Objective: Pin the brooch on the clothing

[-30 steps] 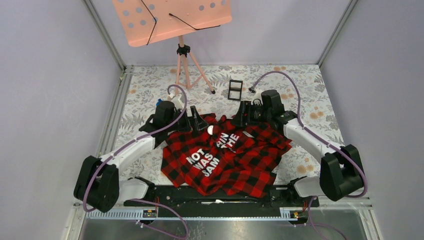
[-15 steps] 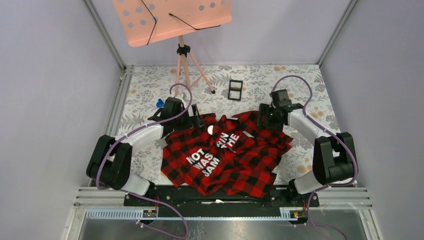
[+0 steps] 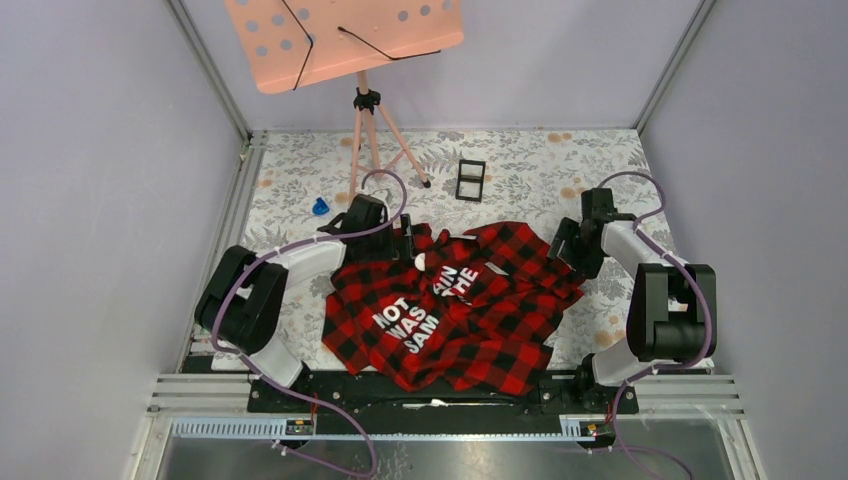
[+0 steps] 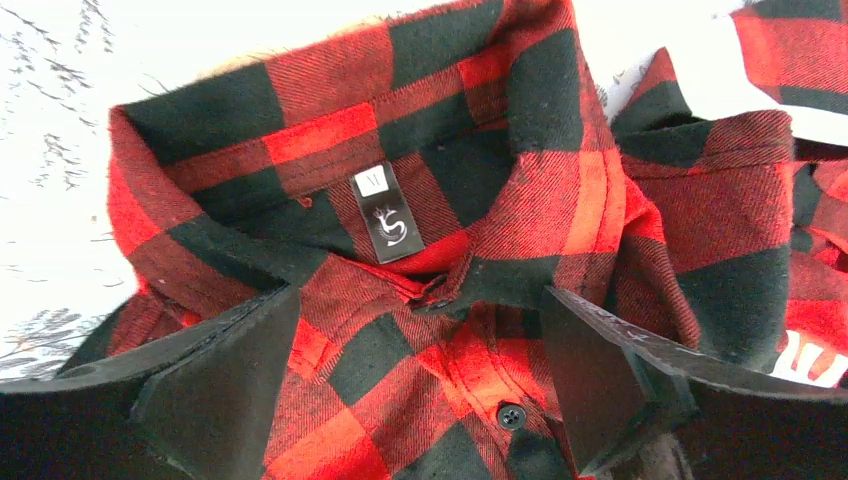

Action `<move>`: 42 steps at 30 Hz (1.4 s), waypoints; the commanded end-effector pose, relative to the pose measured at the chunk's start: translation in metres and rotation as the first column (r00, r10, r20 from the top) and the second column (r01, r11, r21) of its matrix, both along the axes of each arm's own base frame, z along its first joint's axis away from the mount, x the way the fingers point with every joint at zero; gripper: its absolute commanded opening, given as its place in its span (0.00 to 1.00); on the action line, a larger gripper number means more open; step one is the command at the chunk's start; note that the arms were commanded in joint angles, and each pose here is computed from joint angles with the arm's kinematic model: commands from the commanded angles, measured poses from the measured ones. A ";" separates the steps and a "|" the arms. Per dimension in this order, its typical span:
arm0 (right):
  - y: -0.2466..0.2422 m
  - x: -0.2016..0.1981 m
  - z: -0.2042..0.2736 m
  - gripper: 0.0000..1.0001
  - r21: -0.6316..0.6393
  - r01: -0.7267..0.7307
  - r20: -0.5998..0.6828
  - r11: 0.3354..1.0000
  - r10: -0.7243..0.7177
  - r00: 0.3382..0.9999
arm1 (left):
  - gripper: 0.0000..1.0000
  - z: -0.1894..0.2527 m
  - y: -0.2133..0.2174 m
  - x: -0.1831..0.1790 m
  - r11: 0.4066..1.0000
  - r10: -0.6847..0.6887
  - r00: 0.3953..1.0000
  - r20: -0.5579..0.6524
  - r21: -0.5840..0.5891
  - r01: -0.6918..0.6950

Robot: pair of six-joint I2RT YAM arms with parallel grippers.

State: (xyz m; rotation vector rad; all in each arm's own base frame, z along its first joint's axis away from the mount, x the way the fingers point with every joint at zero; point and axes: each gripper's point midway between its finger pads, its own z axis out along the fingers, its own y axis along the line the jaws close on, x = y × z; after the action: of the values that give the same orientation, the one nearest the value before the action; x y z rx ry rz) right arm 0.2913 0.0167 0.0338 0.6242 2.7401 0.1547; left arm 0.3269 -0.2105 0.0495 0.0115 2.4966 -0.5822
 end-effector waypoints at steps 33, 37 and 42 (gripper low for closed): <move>-0.046 0.043 0.024 0.01 -0.162 0.031 0.002 0.986 -0.031 1.000 | 0.00 0.002 0.121 0.011 0.885 0.453 0.885 0.104 0.068 -0.461; -0.001 0.025 0.022 0.37 0.079 -0.045 -0.046 0.996 0.049 0.998 | 0.00 0.004 0.123 0.011 0.882 0.462 0.881 0.101 0.048 -0.469; 0.027 -0.008 0.014 0.63 0.216 -0.054 -0.051 0.975 0.067 0.996 | 0.00 0.007 0.118 0.013 0.888 0.456 0.885 0.097 0.023 -0.460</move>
State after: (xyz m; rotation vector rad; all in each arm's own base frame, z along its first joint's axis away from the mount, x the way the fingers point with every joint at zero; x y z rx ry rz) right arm 0.3142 0.0124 0.0426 0.6161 2.7827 0.2339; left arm 0.3267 -0.0938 0.0394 -0.4952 2.3920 -0.2917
